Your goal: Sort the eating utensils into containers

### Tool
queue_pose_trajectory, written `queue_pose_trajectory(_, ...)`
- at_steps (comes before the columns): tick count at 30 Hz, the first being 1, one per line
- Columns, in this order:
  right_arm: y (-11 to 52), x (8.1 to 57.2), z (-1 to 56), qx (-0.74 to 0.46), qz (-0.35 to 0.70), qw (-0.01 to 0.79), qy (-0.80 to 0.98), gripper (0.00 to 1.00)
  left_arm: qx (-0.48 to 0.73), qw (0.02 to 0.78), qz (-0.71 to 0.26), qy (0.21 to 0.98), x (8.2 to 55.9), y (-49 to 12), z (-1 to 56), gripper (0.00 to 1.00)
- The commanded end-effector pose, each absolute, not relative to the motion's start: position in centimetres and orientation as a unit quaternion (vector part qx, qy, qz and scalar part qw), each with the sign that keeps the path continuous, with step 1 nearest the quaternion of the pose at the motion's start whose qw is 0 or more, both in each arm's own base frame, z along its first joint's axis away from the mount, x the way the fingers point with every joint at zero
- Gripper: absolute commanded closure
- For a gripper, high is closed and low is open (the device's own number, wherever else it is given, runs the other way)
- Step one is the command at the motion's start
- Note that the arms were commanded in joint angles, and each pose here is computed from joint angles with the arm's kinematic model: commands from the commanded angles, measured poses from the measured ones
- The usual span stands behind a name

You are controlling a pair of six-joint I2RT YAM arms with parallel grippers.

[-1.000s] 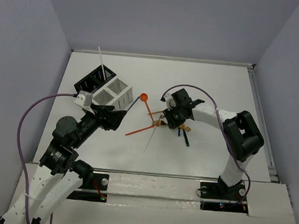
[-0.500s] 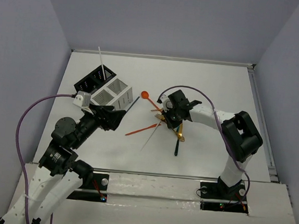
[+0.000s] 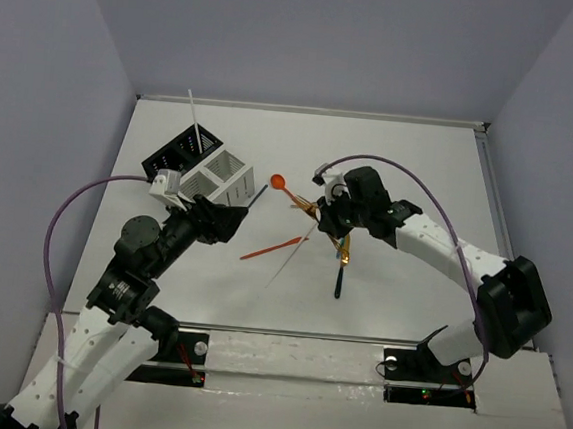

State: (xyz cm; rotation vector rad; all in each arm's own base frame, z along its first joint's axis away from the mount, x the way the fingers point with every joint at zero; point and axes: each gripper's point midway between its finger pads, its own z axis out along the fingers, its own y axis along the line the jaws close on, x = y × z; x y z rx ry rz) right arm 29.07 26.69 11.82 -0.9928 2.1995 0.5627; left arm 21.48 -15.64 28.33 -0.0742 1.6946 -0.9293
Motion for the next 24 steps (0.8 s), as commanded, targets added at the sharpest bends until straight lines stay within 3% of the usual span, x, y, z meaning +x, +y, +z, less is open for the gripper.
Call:
queue_pose_trajectory(1, 29.4, 28.2, 16.8, -0.361, 0.290, 0.402, 0.790, 0.93, -0.055, 0.544, -0.460, 0.700, 22.3, -17.6, 28.9, 0.19)
queue_pose_trajectory(10, 31.9, 25.9, 21.7, -0.312, 0.359, 0.496, 0.726, 0.93, -0.108, 0.491, -0.529, 0.684, 24.6, -20.2, 26.2, 0.25)
queue_pose_trajectory(24, 33.6, 23.9, 21.2, -0.332, 0.386, 0.485, 0.711, 0.93, -0.072, 0.470, -0.564, 0.675, 26.0, -24.0, 26.6, 0.25)
